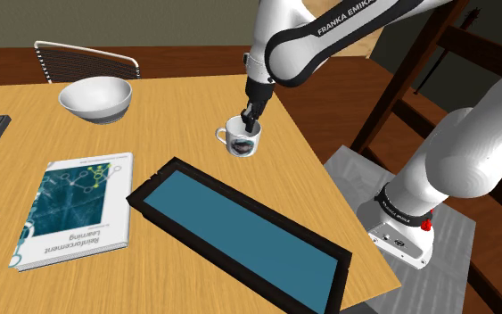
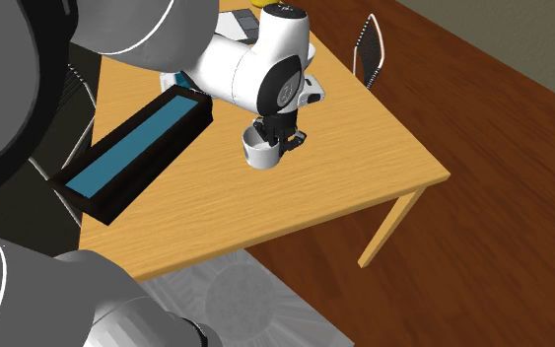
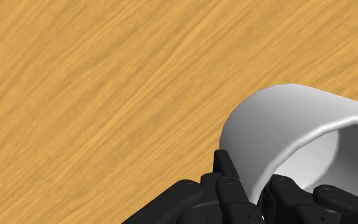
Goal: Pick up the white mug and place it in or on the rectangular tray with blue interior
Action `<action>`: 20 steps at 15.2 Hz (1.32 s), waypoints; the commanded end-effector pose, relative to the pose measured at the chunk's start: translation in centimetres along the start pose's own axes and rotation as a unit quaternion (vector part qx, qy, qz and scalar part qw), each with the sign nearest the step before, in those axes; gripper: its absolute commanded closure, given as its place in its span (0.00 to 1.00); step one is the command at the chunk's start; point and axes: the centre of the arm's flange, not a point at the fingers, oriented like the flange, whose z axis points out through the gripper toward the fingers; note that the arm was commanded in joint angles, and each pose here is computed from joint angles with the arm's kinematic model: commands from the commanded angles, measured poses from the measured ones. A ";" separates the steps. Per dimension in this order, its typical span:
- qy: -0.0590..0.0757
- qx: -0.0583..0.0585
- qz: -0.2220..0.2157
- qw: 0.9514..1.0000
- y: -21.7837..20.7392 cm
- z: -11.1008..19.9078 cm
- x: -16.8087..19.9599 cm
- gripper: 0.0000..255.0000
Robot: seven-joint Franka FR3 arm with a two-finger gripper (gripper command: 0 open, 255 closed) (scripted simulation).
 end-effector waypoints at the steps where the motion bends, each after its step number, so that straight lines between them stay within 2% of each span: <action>1: 0.000 0.000 0.000 1.000 0.0 -0.5 0.0 1.00; 20: 0.000 0.000 0.000 1.000 -0.6 -10.5 0.7 1.00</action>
